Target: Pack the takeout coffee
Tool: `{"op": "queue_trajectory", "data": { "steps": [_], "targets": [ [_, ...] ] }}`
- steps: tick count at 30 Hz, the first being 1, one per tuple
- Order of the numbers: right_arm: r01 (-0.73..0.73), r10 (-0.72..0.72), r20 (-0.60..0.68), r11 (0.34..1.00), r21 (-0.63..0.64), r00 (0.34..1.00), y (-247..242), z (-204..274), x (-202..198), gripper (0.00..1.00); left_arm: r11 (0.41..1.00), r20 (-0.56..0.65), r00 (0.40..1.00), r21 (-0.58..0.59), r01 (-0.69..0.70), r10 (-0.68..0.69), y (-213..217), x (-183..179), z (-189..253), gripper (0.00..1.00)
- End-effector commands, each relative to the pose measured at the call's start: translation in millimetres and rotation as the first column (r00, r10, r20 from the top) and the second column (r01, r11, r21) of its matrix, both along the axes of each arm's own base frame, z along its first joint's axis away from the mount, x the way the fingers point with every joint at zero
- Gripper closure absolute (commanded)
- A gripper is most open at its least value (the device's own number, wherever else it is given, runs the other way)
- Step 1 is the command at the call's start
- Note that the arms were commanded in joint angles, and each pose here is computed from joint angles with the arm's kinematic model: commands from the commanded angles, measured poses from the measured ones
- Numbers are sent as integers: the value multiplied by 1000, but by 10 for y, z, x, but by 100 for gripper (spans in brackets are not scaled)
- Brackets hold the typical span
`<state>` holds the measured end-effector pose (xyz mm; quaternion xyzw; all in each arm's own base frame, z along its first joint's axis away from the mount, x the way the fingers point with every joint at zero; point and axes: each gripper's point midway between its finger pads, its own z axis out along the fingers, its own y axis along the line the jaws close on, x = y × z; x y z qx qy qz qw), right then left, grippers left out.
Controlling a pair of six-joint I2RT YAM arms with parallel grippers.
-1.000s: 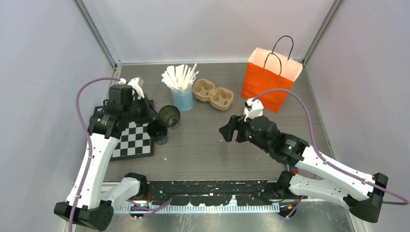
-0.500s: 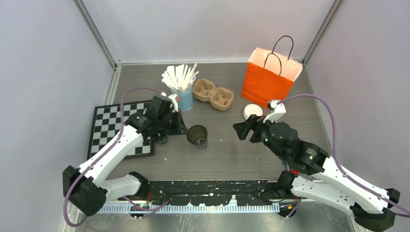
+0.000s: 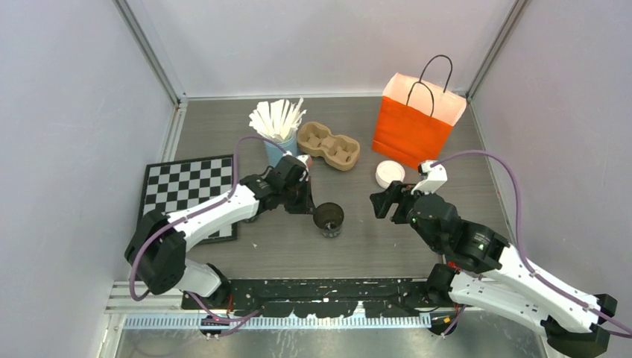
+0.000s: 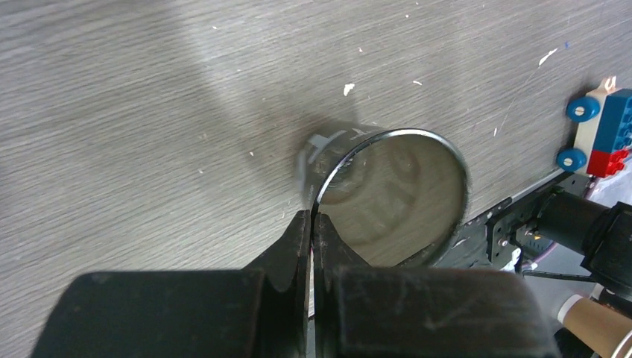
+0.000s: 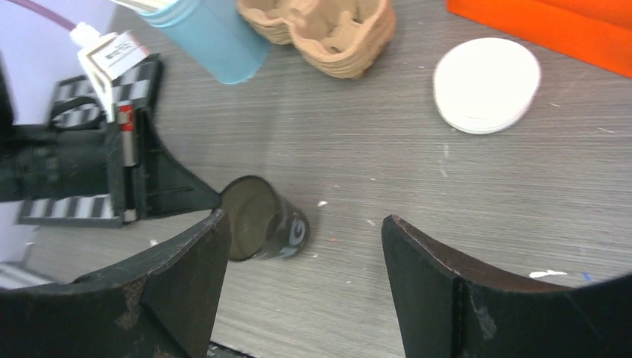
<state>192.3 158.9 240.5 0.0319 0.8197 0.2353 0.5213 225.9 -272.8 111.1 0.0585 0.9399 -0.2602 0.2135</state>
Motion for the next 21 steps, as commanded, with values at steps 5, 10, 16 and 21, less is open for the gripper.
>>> {"op": "queue_trajectory", "data": {
  "steps": [5,10,16,21],
  "targets": [
    [172,-172,22,956,-240,985,-231,-249,267,23,1000,48,999,-7,1,-1,-130,28,17,89],
    [198,-194,46,920,-338,980,-242,-260,405,35,998,89,996,-62,29,-24,-103,-59,304,70],
    [152,-175,-29,914,-377,984,-229,-398,661,42,991,238,971,-123,56,-25,81,-151,889,45],
    [112,-170,-117,915,-387,978,-282,-581,987,57,987,351,932,-94,129,-89,376,-372,1245,18]
  ]
}}
